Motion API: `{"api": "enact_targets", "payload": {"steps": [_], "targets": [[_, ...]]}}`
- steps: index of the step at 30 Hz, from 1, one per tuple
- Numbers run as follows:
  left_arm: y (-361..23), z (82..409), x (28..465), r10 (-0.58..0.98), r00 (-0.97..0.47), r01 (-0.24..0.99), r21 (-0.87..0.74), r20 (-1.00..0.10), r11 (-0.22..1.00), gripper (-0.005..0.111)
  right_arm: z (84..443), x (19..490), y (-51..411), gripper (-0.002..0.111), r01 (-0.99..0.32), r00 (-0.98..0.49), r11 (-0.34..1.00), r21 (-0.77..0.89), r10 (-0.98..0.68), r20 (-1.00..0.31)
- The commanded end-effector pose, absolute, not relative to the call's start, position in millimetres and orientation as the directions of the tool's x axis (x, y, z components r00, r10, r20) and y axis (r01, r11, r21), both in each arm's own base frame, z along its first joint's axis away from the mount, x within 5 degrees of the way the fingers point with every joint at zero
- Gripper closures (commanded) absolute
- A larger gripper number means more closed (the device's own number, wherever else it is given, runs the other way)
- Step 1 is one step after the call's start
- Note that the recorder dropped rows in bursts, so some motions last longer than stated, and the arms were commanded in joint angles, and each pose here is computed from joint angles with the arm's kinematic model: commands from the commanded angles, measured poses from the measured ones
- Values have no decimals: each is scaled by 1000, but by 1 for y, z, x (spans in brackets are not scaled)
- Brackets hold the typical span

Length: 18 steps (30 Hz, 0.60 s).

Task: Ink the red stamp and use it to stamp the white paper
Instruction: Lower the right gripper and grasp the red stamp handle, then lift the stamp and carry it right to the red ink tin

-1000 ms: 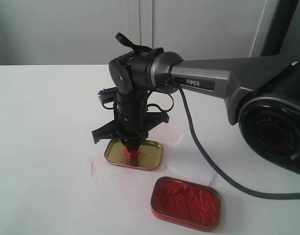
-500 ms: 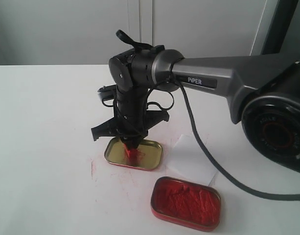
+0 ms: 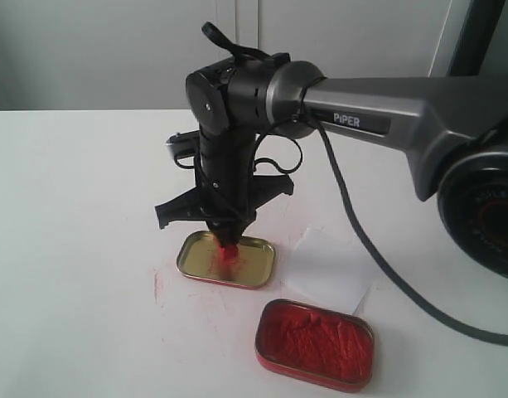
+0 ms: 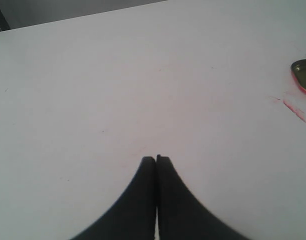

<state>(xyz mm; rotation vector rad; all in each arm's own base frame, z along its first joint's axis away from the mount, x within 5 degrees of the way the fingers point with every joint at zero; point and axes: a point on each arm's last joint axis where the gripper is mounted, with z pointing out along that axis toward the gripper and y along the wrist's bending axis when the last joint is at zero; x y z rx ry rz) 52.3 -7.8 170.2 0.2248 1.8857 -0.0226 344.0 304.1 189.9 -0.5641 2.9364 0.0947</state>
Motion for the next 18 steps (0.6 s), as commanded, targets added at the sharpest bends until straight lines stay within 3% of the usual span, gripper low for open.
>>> {"api": "enact_targets", "payload": {"steps": [1,18], "targets": [[-8,170,52,143,-300,165,97,-943,982,107,210,338,299,108,-367,-921,930,33,-357,-157],[-8,170,52,143,-300,165,97,-943,982,107,234,287,257,108,-399,-909,917,20,-393,-142]]}}
